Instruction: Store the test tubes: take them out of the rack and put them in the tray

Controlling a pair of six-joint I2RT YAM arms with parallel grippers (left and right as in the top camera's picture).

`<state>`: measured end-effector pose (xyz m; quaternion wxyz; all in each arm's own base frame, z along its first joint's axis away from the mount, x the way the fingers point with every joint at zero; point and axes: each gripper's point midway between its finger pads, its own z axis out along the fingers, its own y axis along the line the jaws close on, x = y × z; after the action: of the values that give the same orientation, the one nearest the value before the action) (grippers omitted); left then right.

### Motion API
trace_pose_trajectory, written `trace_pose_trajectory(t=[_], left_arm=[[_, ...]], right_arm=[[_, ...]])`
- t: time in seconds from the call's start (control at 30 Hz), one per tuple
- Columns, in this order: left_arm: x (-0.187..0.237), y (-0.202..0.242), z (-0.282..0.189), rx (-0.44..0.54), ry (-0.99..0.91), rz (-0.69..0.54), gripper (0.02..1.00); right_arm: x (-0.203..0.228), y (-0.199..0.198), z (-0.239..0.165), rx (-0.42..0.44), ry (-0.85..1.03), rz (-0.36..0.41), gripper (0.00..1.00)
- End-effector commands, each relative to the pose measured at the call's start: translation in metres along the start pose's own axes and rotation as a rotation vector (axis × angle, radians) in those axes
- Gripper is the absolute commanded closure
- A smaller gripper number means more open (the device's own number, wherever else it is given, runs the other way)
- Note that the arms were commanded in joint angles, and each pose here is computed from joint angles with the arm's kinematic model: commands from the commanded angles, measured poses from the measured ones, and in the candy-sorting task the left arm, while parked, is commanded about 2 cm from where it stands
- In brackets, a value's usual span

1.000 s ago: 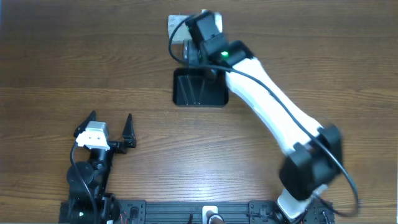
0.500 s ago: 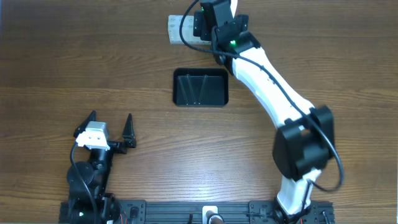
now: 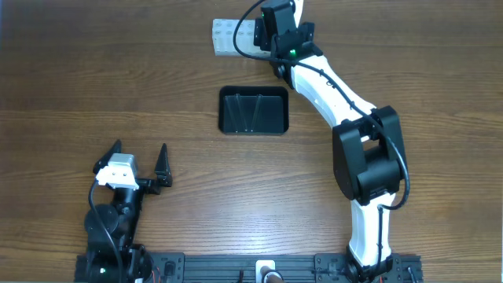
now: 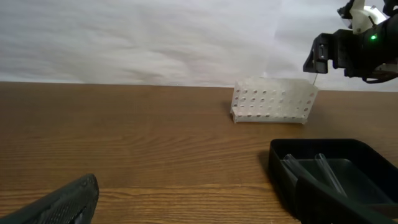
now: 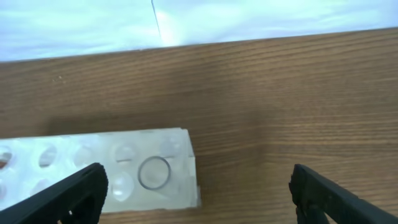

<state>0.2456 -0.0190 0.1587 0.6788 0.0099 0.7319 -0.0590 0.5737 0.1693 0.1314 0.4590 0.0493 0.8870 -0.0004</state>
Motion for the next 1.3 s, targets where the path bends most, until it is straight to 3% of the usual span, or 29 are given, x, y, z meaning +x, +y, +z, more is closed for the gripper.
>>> trace_pose_trajectory(t=[0.03, 0.33, 0.53, 0.8, 1.1, 1.3], left_arm=[[0.002, 0.000, 0.000, 0.002, 0.002, 0.007, 0.018], [0.002, 0.000, 0.000, 0.002, 0.002, 0.007, 0.020], [0.002, 0.000, 0.000, 0.002, 0.002, 0.007, 0.020], [0.002, 0.000, 0.000, 0.002, 0.002, 0.007, 0.018], [0.002, 0.000, 0.000, 0.002, 0.002, 0.007, 0.018], [0.002, 0.000, 0.000, 0.002, 0.002, 0.007, 0.018]], right_arm=[[0.010, 0.004, 0.012, -0.004, -0.001, -0.055, 0.099], [0.012, 0.007, 0.021, -0.011, -0.019, -0.073, 0.169], [0.014, 0.011, 0.024, -0.032, -0.018, -0.088, 0.303], [0.019, 0.012, 0.031, -0.034, -0.018, -0.094, 0.411], [0.019, 0.014, 0.032, -0.040, -0.025, -0.095, 0.678], [0.016, 0.022, 0.031, -0.073, -0.040, -0.126, 0.695]])
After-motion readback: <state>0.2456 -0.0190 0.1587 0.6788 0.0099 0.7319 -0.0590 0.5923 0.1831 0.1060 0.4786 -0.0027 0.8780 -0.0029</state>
